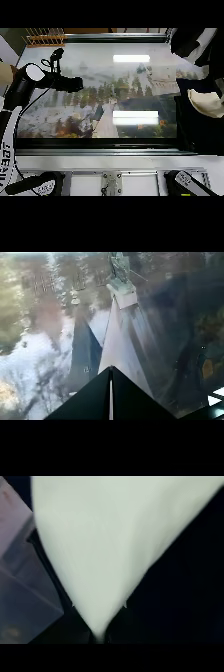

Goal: Fold the clothes and pants, and hang the long-sleeved shirts on hangers.

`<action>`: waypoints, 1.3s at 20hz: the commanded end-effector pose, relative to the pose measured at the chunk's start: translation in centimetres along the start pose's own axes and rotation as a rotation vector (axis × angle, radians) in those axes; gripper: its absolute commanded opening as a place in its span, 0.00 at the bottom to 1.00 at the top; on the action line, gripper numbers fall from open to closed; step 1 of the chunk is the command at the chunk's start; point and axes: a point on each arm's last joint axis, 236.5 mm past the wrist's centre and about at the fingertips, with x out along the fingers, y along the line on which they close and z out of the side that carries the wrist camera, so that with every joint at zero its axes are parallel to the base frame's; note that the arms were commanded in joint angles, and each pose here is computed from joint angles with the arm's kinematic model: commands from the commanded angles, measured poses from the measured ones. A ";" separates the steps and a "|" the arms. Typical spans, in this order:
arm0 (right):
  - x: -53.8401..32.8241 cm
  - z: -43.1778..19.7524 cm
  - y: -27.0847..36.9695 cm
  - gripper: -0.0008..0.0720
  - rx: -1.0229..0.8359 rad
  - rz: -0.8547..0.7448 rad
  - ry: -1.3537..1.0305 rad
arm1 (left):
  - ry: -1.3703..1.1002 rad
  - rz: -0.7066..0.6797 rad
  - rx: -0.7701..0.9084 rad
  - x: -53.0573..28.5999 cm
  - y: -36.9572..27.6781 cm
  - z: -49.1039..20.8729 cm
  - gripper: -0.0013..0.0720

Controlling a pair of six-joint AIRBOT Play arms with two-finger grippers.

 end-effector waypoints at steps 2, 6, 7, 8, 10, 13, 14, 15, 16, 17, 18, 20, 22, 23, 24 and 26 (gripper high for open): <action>-0.5 -5.9 -6.1 0.03 -0.006 -0.232 0.146 | 0.006 0.003 0.009 0.1 -0.1 -0.2 0.03; -1.2 -7.8 -7.9 0.03 -0.019 -0.307 0.224 | 0.011 0.003 0.009 0.1 -0.1 -0.3 0.03; -1.4 -8.0 -8.1 0.03 -0.020 -0.316 0.235 | 0.012 0.002 0.009 0.1 -0.1 -0.3 0.03; -1.5 -8.3 -8.3 0.04 -0.021 -0.324 0.247 | 0.012 0.002 0.009 0.1 -0.1 -0.3 0.03; -1.7 -8.8 -8.5 0.11 -0.020 -0.336 0.274 | 0.012 0.003 0.009 0.1 -0.1 -0.3 0.03; -2.2 -8.7 -9.3 0.87 -0.033 -0.372 0.268 | 0.013 0.002 0.009 0.1 -0.1 -0.3 0.03; -2.7 -8.4 -9.8 0.87 -0.044 -0.395 0.256 | 0.015 0.002 0.009 0.1 -0.1 -0.4 0.03; -3.4 -7.8 -10.1 0.87 -0.062 -0.418 0.231 | 0.017 0.002 0.009 0.1 -0.1 -0.4 0.03; -4.1 -7.0 -10.2 0.87 -0.093 -0.427 0.192 | 0.019 0.002 0.010 0.1 -0.1 -0.5 0.03; -4.8 -5.8 -9.5 0.87 -0.144 -0.405 0.132 | 0.019 0.002 0.010 0.1 -0.1 -0.5 0.03; -5.3 -4.7 -7.8 0.87 -0.183 -0.350 0.062 | 0.018 0.002 0.009 0.1 -0.1 -0.5 0.03; -6.2 -3.3 -1.1 0.87 -0.262 -0.131 -0.077 | 0.011 0.000 0.008 0.1 -0.2 -0.3 0.03; -6.7 -5.1 7.4 0.87 -0.404 0.141 -0.098 | 0.011 -0.005 0.006 0.1 -0.3 -0.3 0.03; -6.8 -6.9 10.9 0.87 -0.460 0.249 -0.070 | 0.011 -0.007 0.004 0.1 -0.4 -0.3 0.03; -6.7 -9.0 13.9 0.87 -0.510 0.337 -0.033 | 0.014 -0.008 0.013 0.2 -0.7 -0.4 0.03; -6.4 -12.6 17.8 0.87 -0.614 0.427 0.015 | 0.017 -0.019 0.032 0.3 -1.7 -0.7 0.03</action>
